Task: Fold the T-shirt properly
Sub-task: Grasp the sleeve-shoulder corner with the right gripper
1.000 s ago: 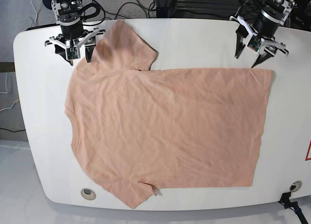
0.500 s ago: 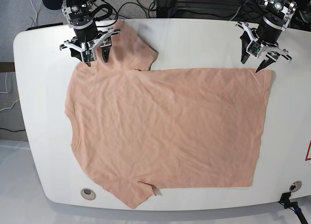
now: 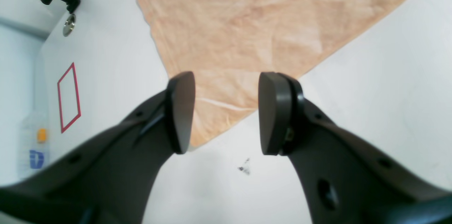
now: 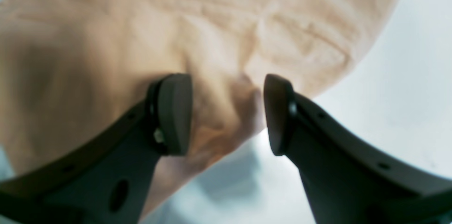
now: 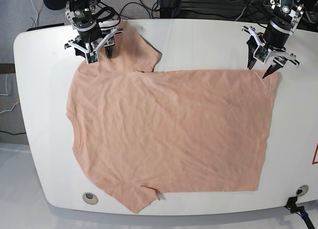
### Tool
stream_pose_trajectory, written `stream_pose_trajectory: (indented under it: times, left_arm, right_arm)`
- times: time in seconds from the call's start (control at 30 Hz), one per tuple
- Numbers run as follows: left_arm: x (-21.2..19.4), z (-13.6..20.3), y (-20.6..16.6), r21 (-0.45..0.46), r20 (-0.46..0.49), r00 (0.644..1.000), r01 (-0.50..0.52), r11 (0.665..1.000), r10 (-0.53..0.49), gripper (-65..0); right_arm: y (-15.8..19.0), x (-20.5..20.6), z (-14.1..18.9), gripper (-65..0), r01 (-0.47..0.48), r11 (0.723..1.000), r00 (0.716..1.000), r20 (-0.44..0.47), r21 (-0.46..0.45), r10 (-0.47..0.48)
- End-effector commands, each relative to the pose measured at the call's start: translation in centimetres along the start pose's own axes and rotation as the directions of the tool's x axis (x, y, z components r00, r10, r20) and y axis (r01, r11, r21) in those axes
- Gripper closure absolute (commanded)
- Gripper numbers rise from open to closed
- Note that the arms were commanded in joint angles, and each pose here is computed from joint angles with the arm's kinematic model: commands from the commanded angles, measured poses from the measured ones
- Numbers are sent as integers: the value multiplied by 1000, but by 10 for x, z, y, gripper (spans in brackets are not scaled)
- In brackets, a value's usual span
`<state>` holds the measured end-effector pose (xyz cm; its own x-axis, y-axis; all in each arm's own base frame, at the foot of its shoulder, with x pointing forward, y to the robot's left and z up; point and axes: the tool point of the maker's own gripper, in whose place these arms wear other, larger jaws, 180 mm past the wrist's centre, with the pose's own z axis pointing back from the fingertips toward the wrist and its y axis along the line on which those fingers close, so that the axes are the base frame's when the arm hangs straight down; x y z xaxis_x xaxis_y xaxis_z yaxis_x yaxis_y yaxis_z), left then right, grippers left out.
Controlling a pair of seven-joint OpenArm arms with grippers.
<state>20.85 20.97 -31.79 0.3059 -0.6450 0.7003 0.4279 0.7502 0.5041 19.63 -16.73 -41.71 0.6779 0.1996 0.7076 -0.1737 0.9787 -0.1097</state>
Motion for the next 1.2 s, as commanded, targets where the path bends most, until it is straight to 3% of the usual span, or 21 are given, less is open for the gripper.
stream_pose_trajectory:
  times: [0.0, 0.17, 0.3, 0.4, 0.47, 0.57, 0.6, 0.77, 0.9, 1.0, 1.17]
  left_arm:
    - [11, 0, 8, 23, 38, 999, 11, 1000, -12, -267]
    - [11, -1, 10, 30, 41, 999, 11, 999, -12, -267]
    - [13, 0, 11, 33, 43, 999, 16, 999, -17, -267]
    - [9, 0, 10, 30, 32, 999, 11, 999, -12, -265]
    - [9, 0, 10, 33, 33, 999, 13, 999, -14, -265]
    - [8, 1, 10, 32, 28, 999, 16, 999, -17, -262]
    - [5, 3, 14, 45, 14, 1000, 24, 999, -25, -274]
    - [3, 3, 16, 53, 3, 999, 37, 998, -37, -272]
    - [-3, 3, 17, 53, -20, 999, 49, 997, -48, -271]
    - [-18, -1, 19, 55, -58, 998, 35, 998, -32, -272]
    - [-57, -11, 26, 65, -155, 984, -74, 995, 84, -268]
  right_arm:
    - [-8, 2, -4, -308, 2, 1000, 1000, 12, -12, -1]
    - [2, -30, -18, -305, 74, 993, 994, -82, 94, -66]
    - [10, -58, -23, -303, 217, 962, 964, -191, 164, -185]
    - [16, -67, -21, -298, 261, 945, 948, -238, 196, -212]
    - [24, -68, -17, -276, 276, 927, 944, -253, 255, -211]
    - [35, -71, -12, -173, 291, 900, 939, -275, 325, -205]
    - [20, -23, -17, -247, 285, 904, 958, -96, 318, -269]
    - [21, -23, -15, -202, 275, 906, 961, -105, 322, -254]
    - [20, -29, -12, 0, 262, 911, 964, -123, 318, -235]
    - [18, -30, -11, 0, 246, 918, 968, -125, 311, -217]
    - [20, -33, -6, 0, 226, 918, 973, -124, 327, -196]
